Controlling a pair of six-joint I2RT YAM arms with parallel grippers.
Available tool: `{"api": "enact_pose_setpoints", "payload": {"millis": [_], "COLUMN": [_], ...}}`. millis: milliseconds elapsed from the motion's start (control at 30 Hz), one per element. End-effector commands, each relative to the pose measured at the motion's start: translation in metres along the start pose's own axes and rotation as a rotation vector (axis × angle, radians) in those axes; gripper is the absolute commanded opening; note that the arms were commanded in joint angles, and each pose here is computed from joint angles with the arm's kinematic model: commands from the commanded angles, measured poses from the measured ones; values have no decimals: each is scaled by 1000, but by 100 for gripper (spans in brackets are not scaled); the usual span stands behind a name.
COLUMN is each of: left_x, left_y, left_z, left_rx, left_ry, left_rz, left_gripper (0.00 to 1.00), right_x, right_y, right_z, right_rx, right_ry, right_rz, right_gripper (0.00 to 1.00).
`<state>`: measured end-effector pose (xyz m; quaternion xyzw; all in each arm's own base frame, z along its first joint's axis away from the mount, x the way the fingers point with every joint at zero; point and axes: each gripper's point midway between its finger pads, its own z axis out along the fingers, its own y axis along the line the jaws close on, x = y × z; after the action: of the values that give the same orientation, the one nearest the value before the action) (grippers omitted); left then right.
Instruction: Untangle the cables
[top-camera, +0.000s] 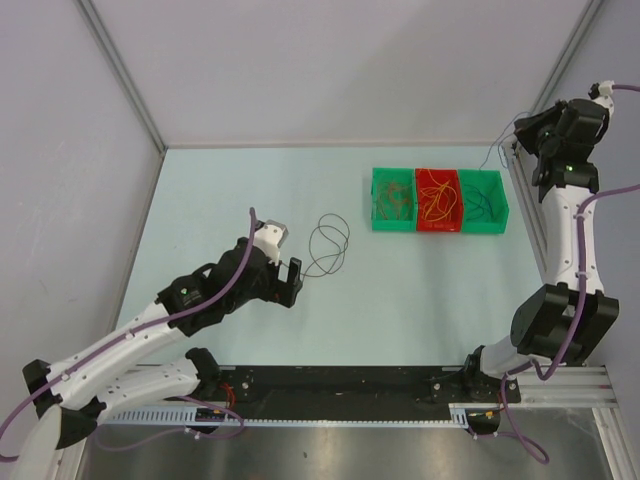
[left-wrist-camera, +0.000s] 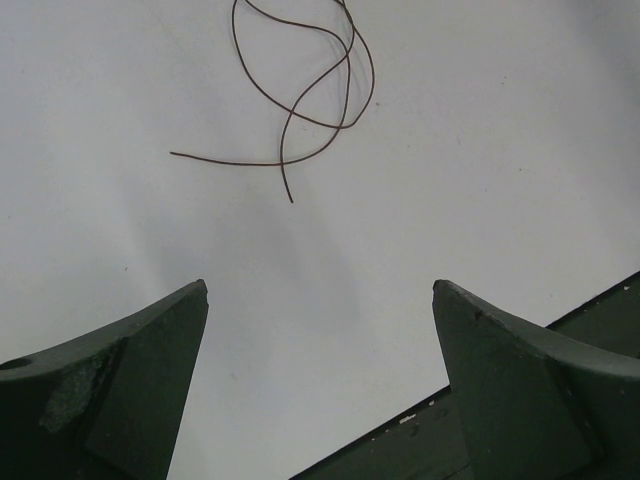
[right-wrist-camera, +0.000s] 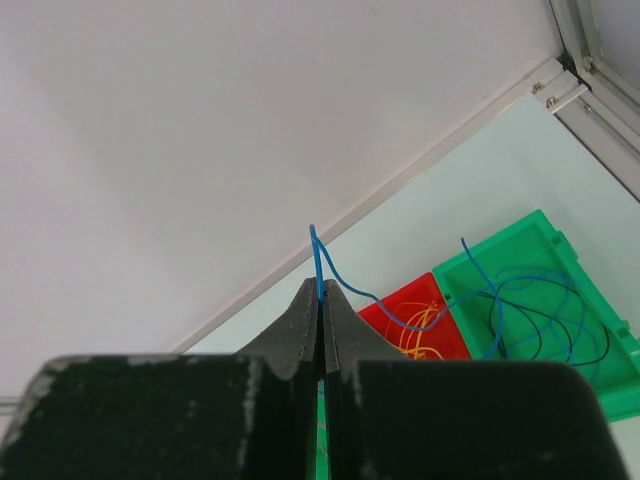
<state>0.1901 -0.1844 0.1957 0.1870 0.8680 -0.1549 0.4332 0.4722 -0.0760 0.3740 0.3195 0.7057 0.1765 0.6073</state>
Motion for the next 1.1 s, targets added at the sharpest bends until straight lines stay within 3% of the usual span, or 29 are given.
{"api": "enact_pose_setpoints", "payload": {"millis": [0,367,667,900,1067], "left_x": [-3,-2,-2,-5,-6], "left_y": [3,3,3,2,3], "left_z": [2,4,3,0,-2], "left_rx": [-15,-22,-21,-10,-7], "left_ry": [-12,-2,-4,-18,-30], "left_rz": [5,8,8,4,-1], "left_gripper": [99,99,99,98,98], "right_x": [12,48,66,19,3], "right_y": [-15,-50,-24,33,44], "right_z": [17,42,44,9,4], "right_rx": [17,81,19,-61,-75], "right_ry": [5,81,115,-22,-43], "right_rz": [14,15,-21,-63,-66], "right_gripper": [0,0,0,0,0]}}
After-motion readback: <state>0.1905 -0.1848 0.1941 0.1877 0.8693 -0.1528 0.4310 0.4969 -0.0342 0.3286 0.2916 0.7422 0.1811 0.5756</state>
